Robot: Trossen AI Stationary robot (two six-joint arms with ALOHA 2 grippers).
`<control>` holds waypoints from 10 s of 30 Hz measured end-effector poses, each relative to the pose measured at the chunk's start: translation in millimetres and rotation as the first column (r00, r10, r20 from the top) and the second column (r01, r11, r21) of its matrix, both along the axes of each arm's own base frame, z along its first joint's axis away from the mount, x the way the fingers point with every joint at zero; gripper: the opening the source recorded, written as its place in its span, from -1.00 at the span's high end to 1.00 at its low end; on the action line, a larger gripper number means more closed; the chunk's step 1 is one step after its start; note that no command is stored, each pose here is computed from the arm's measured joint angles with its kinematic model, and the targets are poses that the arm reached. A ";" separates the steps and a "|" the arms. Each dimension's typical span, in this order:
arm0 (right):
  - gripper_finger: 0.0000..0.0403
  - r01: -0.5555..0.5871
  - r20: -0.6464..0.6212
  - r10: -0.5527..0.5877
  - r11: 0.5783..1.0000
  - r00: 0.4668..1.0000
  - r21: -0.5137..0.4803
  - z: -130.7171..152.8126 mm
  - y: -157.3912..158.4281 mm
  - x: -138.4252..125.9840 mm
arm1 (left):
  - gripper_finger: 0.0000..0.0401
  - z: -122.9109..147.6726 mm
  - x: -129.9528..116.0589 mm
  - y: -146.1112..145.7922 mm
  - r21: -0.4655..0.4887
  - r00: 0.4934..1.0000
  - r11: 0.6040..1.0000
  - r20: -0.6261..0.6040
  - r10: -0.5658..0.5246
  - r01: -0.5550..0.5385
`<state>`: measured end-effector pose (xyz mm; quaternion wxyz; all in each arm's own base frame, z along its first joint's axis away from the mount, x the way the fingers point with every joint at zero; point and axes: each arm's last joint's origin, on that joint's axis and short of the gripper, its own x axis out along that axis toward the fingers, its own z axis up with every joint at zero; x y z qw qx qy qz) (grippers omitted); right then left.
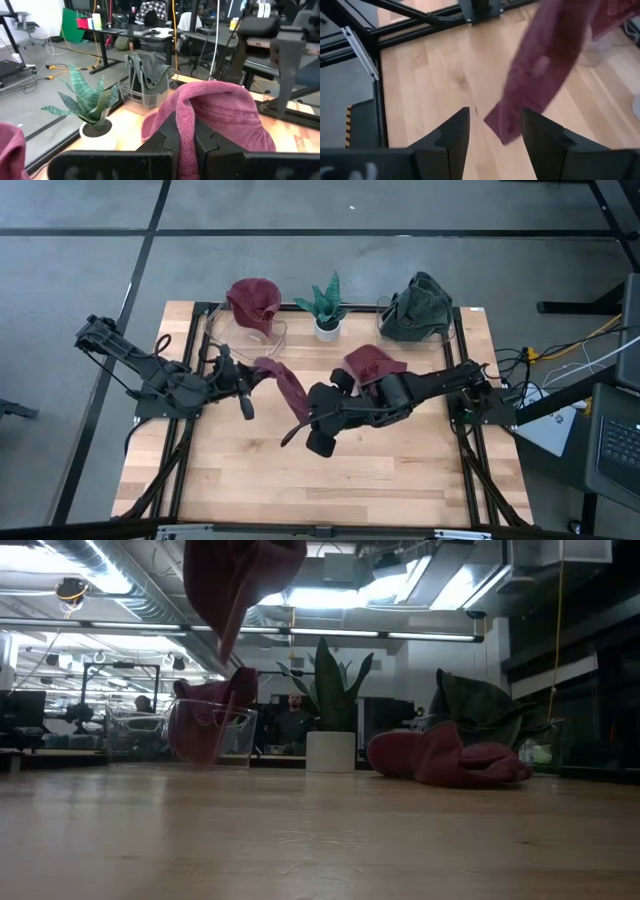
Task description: Pick & Place hat
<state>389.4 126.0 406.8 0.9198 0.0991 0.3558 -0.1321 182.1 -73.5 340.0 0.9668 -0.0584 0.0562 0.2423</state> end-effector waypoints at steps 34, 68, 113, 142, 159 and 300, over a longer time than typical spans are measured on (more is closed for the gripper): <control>0.14 0.052 -0.069 -0.062 0.988 0.996 -0.143 -30.3 1.9 19.0 | 0.98 0.2 -0.8 0.5 0.016 1.000 1.000 -0.009 -0.004 0.004; 0.98 0.221 0.059 -0.214 0.957 0.975 -0.187 -21.6 -7.0 22.4 | 0.87 -2.6 0.4 -3.1 0.013 0.988 0.989 -0.057 -0.146 0.147; 0.99 0.178 0.043 -0.173 0.970 0.984 -0.164 -20.5 0.1 18.9 | -0.16 -35.3 24.1 -9.2 0.187 0.938 0.965 -0.327 -0.113 0.182; 0.79 0.056 0.020 -0.054 0.989 0.998 -0.137 -19.4 4.9 21.1 | 0.98 -27.7 30.7 -10.3 0.137 0.954 0.966 -0.239 -0.180 0.217; 0.34 0.054 0.032 -0.051 0.992 0.998 -0.115 -2.6 10.9 1.6 | 0.98 20.1 -15.9 43.6 0.050 0.941 0.999 -0.337 0.026 -0.009; 0.41 0.190 -0.203 -0.268 0.922 0.942 -0.337 73.5 -181.6 -112.5 | 0.09 -64.0 -35.1 306.0 0.148 0.628 0.850 -0.612 0.481 -0.506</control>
